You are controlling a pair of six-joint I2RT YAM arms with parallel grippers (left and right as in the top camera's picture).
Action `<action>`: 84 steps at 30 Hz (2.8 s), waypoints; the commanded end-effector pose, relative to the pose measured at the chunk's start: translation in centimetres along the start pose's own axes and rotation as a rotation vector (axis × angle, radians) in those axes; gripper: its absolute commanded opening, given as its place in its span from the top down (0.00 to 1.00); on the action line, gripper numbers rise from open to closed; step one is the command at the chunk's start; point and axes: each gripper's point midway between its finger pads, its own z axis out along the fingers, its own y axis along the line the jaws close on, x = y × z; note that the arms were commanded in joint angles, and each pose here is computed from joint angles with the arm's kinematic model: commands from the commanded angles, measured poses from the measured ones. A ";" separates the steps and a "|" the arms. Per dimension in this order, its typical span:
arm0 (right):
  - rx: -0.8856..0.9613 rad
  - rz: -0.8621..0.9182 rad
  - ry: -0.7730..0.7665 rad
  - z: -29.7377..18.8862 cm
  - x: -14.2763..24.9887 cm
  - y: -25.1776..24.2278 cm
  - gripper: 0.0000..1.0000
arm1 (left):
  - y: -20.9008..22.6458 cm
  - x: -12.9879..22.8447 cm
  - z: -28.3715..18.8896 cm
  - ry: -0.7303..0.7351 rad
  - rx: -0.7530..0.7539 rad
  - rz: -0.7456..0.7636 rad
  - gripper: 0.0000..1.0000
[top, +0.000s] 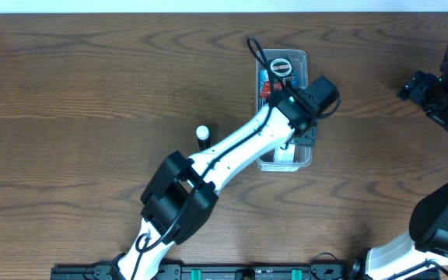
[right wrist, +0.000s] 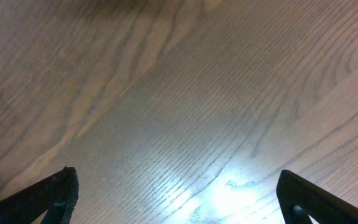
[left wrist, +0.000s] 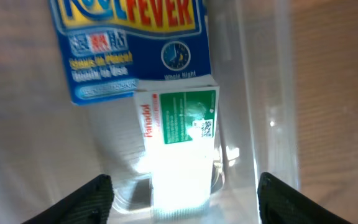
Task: Pack container
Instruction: 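Move left gripper to the brown Woods' bottle and grasp it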
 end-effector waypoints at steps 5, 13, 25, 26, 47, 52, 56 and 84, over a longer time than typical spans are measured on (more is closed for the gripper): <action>0.014 0.018 -0.004 0.1 -0.1 -0.2 0.01 | 8.3 -4.4 -11.3 -0.098 -0.027 -0.054 0.13; 0.014 0.018 -0.004 0.1 -0.1 -0.2 0.01 | 20.4 -3.5 -17.6 -0.061 -0.103 -0.161 0.02; 0.014 0.018 -0.004 0.1 -0.1 -0.2 0.01 | 22.0 0.0 -13.1 0.150 -0.092 -0.211 0.02; 0.014 0.018 -0.004 0.1 -0.1 -0.2 0.01 | 22.0 0.1 -12.8 0.158 -0.093 -0.211 0.02; 0.014 0.018 -0.004 0.1 -0.1 -0.2 0.01 | 22.3 3.9 -4.8 0.279 -0.080 -0.197 0.02; 0.014 0.018 -0.004 0.1 -0.1 -0.2 0.01 | 22.4 4.6 -3.1 0.280 -0.075 -0.161 0.02; 0.014 0.018 -0.004 0.1 -0.1 -0.2 0.01 | 22.1 4.5 -2.3 0.263 -0.069 -0.148 0.02; 0.014 0.018 -0.004 0.1 -0.1 -0.2 0.01 | 21.5 6.2 1.4 0.356 -0.140 -0.238 0.02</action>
